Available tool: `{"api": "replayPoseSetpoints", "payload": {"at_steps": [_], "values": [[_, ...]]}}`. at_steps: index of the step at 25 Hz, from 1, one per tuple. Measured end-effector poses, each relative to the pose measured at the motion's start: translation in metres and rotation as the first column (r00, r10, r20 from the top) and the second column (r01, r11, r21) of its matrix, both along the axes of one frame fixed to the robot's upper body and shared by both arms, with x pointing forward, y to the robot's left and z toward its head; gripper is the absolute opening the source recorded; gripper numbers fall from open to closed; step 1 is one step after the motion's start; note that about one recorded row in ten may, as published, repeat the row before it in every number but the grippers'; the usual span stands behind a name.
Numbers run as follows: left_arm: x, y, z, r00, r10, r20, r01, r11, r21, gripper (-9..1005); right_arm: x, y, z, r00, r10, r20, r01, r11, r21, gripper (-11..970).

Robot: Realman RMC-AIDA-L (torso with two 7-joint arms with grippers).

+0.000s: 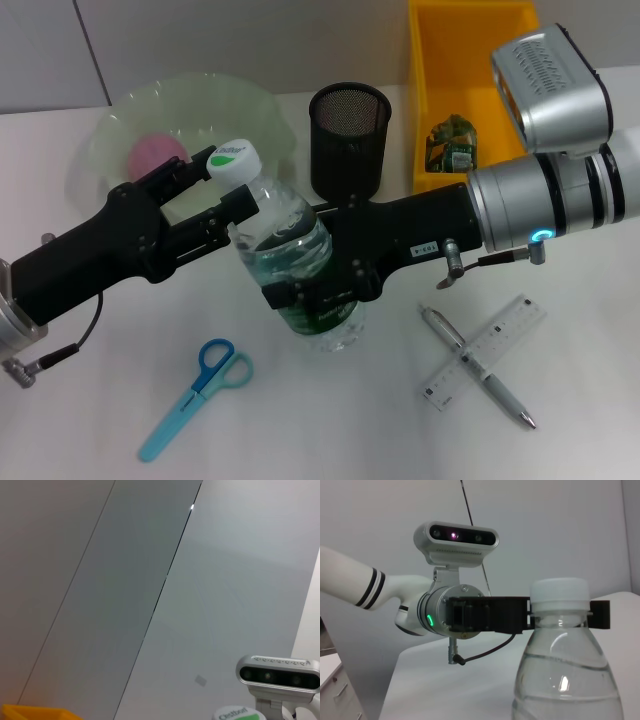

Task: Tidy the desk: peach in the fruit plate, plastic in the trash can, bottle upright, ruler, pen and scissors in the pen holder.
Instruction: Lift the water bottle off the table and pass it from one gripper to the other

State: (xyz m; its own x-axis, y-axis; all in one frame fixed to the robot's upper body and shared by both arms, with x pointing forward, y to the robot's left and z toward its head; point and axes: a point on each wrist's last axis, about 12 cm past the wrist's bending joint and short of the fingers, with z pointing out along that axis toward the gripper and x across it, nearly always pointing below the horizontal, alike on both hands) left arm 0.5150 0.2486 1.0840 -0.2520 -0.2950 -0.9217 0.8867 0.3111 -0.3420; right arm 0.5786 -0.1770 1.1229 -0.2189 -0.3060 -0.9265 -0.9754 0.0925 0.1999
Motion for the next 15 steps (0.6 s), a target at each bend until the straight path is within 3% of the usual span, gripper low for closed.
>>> {"api": "replayPoseSetpoints", "payload": {"at_steps": [15], "values": [[-0.0004, -0.0013, -0.0007, 1.000, -0.001, -0.003, 0.001, 1.000, -0.005, 688, -0.0009, 0.0009, -0.0024, 1.000, 0.004, 0.002, -0.004, 1.000, -0.002, 759]]}}
